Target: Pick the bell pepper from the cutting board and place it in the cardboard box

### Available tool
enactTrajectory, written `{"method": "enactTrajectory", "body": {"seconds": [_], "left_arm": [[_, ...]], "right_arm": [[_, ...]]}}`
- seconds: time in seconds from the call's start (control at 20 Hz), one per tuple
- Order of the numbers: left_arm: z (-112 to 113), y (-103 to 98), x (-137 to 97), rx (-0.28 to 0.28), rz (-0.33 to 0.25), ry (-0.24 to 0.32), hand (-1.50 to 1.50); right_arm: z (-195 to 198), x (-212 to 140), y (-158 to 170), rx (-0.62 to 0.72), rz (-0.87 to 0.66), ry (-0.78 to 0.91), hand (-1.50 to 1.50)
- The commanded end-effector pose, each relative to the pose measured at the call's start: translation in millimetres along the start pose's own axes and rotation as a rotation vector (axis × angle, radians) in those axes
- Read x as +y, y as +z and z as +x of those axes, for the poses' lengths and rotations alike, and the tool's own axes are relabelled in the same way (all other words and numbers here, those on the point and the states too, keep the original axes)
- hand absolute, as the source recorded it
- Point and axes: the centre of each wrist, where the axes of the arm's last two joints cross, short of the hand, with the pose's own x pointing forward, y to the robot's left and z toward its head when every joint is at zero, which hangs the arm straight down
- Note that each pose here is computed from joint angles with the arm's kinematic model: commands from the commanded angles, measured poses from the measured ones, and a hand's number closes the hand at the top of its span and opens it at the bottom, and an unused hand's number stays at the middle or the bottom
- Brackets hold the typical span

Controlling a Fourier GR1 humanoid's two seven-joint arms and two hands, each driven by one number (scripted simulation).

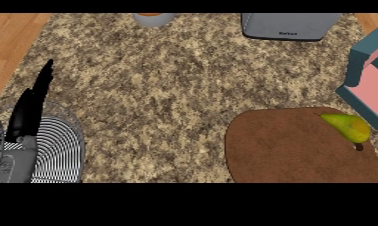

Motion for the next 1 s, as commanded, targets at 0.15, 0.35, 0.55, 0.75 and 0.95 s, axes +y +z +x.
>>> {"method": "enactTrajectory", "body": {"seconds": [0.15,0.35,0.55,0.75,0.95], "left_arm": [[3,-6,8,-0.011,-0.016,0.006,0.00],[2,1,-2,-0.008,-0.007,-0.002,0.00],[1,-3,-8,-0.024,-0.007,-0.003,0.00],[11,-14,-6,-0.037,-0.021,0.014,0.00],[1,-3,5,-0.015,-0.008,-0.001,0.00]], "right_arm": [[20,47,-38,0.047,0.034,0.014,1.50],[16,66,-38,0.130,-0.008,0.034,1.50],[-1,84,-23,0.232,0.078,-0.067,-1.50],[10,105,-36,0.222,0.072,-0.100,-1.50],[16,93,-41,0.134,0.009,-0.158,-1.50]]}}
